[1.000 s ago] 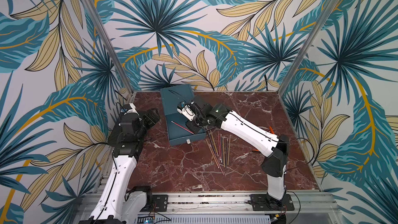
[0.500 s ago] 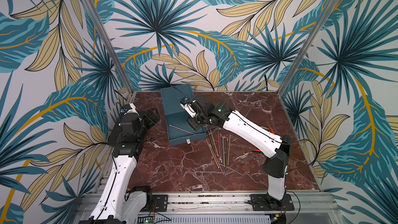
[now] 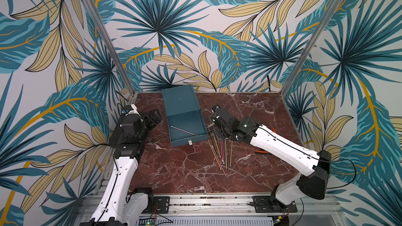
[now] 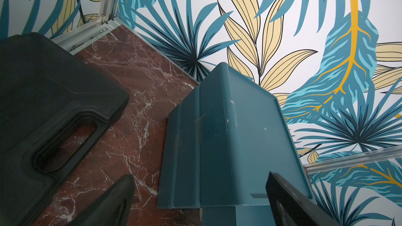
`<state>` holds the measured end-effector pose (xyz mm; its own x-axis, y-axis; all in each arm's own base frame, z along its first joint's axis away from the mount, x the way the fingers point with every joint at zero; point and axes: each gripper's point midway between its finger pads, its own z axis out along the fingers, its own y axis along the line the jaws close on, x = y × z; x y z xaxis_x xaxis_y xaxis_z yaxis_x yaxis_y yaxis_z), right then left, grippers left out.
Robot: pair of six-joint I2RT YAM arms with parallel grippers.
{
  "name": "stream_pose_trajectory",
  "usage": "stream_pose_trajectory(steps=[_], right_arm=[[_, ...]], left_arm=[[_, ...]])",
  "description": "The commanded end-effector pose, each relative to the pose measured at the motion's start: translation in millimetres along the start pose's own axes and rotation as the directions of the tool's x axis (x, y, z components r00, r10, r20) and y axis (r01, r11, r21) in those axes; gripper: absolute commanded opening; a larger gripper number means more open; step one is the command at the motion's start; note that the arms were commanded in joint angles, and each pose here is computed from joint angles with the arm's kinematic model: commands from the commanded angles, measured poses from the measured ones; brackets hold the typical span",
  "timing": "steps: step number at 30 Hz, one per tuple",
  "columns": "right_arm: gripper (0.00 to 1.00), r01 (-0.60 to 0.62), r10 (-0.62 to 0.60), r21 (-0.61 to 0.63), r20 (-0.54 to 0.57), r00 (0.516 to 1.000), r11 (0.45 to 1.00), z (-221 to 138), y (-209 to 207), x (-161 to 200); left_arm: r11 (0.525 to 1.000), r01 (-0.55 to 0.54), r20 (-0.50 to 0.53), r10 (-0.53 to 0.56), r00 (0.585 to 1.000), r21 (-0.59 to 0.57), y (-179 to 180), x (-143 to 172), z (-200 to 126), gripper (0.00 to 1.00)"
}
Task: Please place the pencils in the drawer according to their color
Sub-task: Place the pencil in the drawer, then pick up the pencil from the center of the board.
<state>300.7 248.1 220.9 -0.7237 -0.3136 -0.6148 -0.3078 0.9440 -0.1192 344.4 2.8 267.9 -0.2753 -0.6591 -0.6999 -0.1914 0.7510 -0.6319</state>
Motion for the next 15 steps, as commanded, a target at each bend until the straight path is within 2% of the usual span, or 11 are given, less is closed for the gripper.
stream_pose_trajectory(steps=[1,7,13,15], right_arm=[[0.26,-0.157,0.159,0.038,-0.067,0.985,0.987,14,-11,28],[0.22,-0.216,0.232,0.102,-0.192,0.954,0.971,51,-10,66],[0.2,-0.225,0.246,0.106,-0.28,0.928,0.969,86,3,81],[0.18,-0.251,0.277,0.123,-0.302,0.912,0.96,99,-4,83]], left_arm=[[1.0,-0.013,0.018,0.014,1.0,-0.007,5,-3,-2,1.0],[1.0,-0.007,0.007,0.008,1.0,-0.009,6,-1,1,1.0],[1.0,-0.009,0.0,0.009,1.0,-0.014,7,1,3,1.0],[1.0,-0.012,-0.001,0.012,1.0,-0.015,8,1,3,1.0]])
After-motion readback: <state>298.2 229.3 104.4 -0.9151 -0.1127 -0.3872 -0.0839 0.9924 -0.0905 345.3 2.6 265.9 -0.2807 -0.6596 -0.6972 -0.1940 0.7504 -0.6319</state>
